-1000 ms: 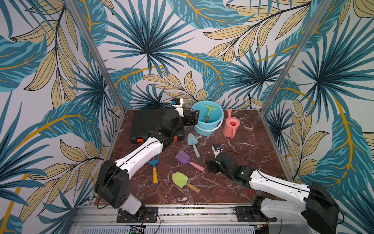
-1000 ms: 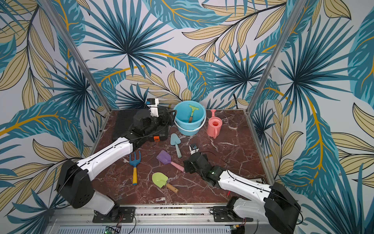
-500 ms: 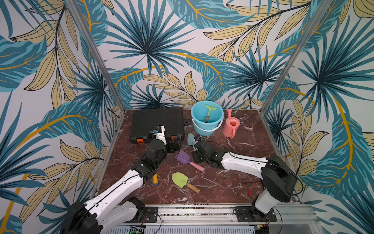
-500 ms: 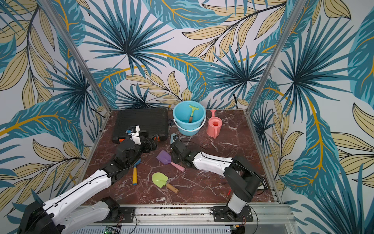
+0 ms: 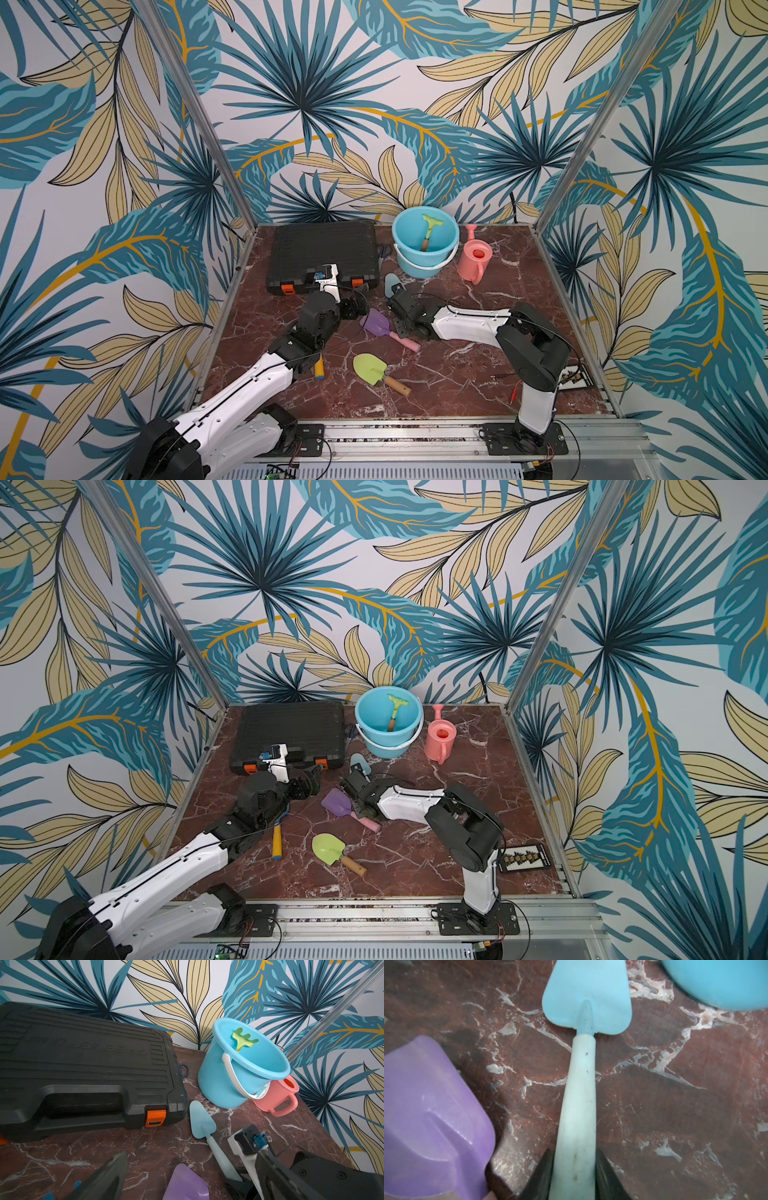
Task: Organize the gardening tools
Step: Pick up the gardening tool from the center of the board.
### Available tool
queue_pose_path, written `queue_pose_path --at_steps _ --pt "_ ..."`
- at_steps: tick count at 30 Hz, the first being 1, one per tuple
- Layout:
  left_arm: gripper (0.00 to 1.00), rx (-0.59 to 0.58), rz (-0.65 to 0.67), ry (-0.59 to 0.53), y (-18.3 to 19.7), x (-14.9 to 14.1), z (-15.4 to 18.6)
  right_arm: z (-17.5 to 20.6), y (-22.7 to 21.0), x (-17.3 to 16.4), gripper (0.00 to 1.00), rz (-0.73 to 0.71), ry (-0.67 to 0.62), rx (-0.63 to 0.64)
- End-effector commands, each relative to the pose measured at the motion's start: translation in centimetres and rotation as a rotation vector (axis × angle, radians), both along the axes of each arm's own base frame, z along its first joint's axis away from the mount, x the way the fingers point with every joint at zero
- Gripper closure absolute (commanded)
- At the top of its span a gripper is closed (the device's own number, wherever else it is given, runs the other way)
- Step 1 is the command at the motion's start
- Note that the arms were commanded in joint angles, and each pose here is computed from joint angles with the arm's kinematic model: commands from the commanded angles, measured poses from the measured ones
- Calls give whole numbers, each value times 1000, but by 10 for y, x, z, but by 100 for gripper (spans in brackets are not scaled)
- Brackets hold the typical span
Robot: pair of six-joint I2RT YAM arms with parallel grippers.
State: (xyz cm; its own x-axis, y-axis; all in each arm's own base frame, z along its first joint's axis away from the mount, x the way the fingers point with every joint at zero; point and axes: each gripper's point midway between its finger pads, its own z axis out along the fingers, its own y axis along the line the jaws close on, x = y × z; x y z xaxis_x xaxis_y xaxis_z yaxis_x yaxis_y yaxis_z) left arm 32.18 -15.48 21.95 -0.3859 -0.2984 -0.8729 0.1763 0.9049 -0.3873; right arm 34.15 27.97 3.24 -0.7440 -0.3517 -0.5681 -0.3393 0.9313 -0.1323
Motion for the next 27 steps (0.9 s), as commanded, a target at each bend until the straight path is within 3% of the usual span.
queue_pose_path --at_steps 1,6,18,27 --pt "0 -5 -4 7 -1 1 2 -4 3 -2 82 16 -3 8" --pt "0 -30 7 -4 -1 3 1 17 2 -7 96 33 -36 62" --pt "8 -152 -128 44 -37 7 13 73 -3 -40 99 84 -128 196" --pt "24 -271 -234 140 -77 32 3 110 -3 -73 99 190 -249 301"
